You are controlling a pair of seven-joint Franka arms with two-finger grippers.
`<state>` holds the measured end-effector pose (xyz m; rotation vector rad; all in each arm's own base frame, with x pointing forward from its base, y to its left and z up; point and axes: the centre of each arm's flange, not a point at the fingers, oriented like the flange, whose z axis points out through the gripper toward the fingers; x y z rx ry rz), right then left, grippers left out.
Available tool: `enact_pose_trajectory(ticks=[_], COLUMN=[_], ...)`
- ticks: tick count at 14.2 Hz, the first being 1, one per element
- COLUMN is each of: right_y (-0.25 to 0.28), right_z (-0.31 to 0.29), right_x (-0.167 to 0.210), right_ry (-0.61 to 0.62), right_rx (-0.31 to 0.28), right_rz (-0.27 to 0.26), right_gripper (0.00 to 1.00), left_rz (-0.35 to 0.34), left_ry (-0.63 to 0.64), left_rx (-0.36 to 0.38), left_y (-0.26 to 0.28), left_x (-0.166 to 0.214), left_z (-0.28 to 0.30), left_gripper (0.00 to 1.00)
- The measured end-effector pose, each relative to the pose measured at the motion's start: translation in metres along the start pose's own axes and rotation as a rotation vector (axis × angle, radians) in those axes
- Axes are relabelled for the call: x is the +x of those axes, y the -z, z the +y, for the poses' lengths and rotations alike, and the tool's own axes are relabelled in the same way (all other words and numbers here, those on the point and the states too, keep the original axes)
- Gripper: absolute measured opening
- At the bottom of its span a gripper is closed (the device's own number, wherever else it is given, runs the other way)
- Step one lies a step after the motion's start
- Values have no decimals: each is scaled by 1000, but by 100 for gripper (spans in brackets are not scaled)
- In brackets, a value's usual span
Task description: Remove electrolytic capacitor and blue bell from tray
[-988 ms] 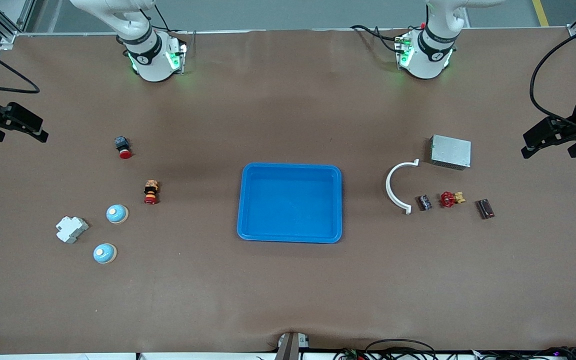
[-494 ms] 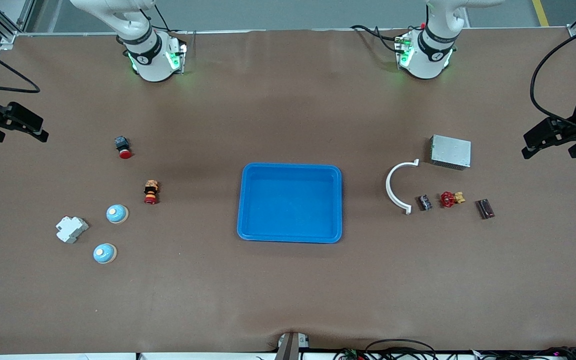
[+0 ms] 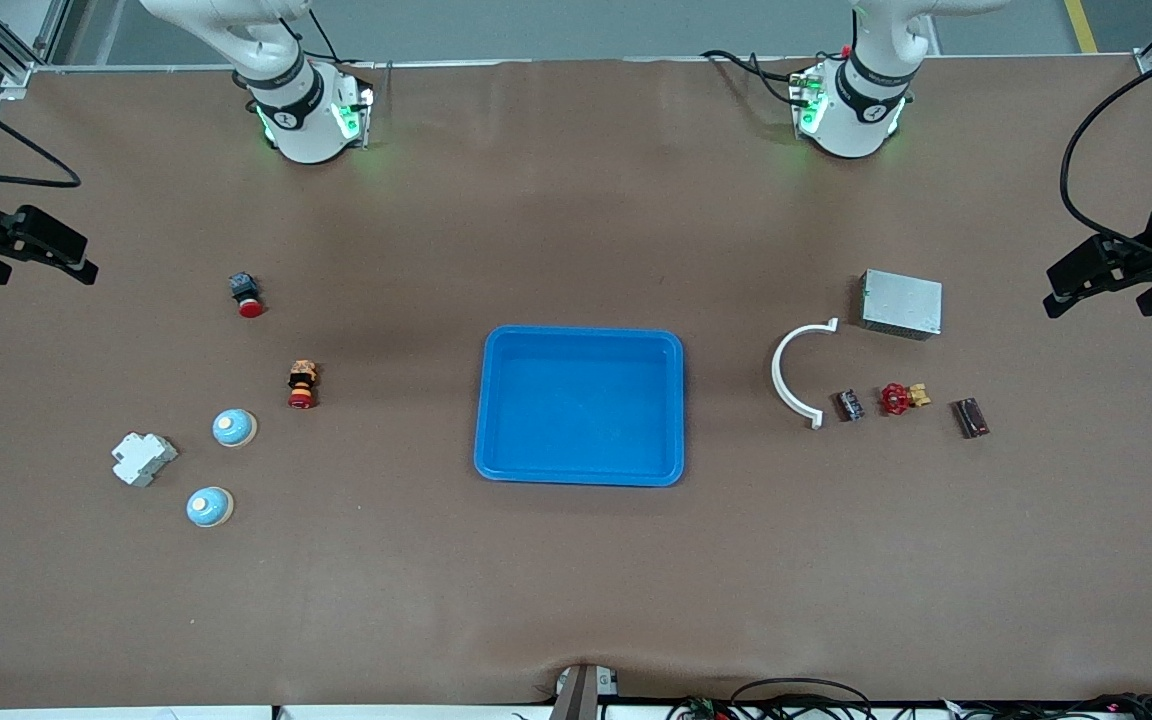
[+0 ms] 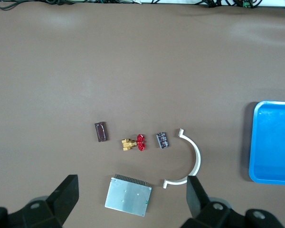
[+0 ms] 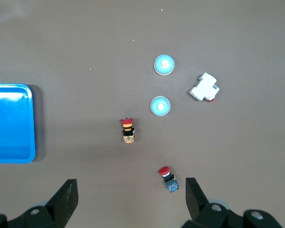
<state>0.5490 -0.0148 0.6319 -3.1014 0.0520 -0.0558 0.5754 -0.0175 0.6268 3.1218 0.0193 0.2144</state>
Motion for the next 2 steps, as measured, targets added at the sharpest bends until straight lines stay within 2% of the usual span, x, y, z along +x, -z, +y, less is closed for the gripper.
enact_pose_trajectory(ticks=[2], right_y=[0], right_z=[0], right_x=[0], right_ry=[0], right_rx=[0], right_rz=[0], right_gripper=[100], left_rz=[0], left_ry=[0], left_rx=[0], left_y=[0], left_x=[0], left_z=[0], left_gripper=[100])
